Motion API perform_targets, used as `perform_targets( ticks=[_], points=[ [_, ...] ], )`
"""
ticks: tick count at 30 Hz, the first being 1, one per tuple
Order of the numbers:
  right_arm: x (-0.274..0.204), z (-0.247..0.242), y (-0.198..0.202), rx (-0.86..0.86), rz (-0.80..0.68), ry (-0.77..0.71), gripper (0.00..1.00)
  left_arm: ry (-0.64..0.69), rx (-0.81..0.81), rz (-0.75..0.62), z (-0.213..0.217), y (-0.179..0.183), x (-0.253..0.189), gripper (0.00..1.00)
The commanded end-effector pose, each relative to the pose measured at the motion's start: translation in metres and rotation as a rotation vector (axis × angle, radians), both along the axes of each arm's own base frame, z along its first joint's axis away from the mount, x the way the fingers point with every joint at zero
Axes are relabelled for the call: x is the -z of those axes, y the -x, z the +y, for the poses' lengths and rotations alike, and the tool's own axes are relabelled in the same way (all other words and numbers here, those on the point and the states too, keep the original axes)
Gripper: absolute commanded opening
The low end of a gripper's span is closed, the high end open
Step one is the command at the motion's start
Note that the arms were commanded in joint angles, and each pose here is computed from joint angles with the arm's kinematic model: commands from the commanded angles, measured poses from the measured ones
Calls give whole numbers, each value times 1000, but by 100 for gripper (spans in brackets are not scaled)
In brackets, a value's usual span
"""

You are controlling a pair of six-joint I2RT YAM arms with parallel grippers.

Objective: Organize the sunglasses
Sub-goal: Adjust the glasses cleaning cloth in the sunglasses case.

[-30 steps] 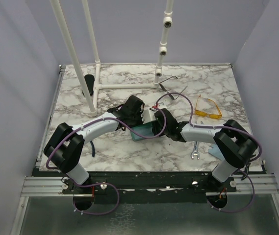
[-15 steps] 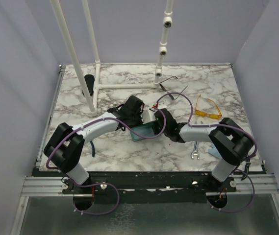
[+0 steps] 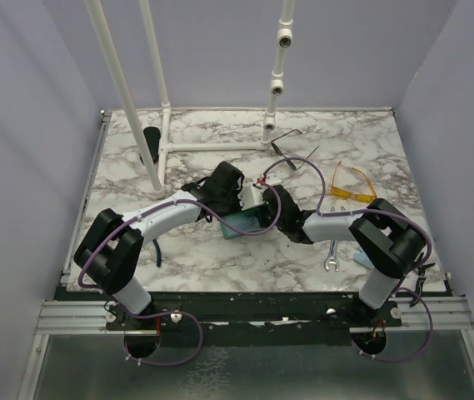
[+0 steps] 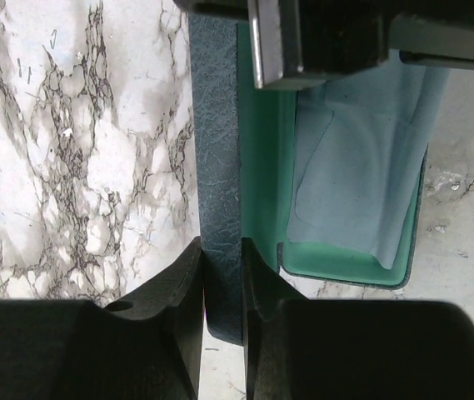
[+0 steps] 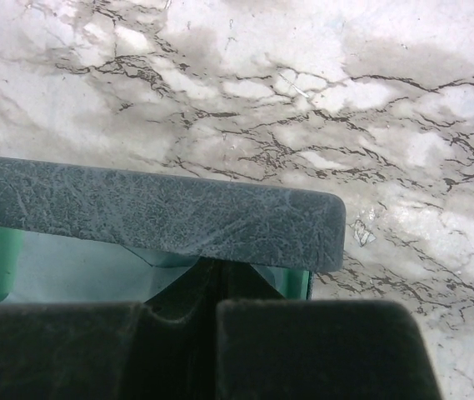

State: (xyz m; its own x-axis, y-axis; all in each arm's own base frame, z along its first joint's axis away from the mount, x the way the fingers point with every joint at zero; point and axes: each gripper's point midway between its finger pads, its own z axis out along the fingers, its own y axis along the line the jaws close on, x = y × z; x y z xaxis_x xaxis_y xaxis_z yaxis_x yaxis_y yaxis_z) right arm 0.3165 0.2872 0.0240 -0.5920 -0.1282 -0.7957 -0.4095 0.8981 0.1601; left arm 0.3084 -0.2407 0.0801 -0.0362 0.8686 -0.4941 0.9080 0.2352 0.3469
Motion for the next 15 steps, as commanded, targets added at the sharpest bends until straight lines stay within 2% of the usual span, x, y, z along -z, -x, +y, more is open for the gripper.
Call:
perform_targets(
  ticks=[1,9,15],
  points=[
    [5,-1,-3,-15,-21,37,1,41,54,17,-13,8,-2,0],
    [-40,7,-15,-20,-139,-42,1,36,57,20,-13,8,0,0],
    [-45,6,-12,-23,-156,-65,0,24,49,15,-11,7,1,0]
  ],
)
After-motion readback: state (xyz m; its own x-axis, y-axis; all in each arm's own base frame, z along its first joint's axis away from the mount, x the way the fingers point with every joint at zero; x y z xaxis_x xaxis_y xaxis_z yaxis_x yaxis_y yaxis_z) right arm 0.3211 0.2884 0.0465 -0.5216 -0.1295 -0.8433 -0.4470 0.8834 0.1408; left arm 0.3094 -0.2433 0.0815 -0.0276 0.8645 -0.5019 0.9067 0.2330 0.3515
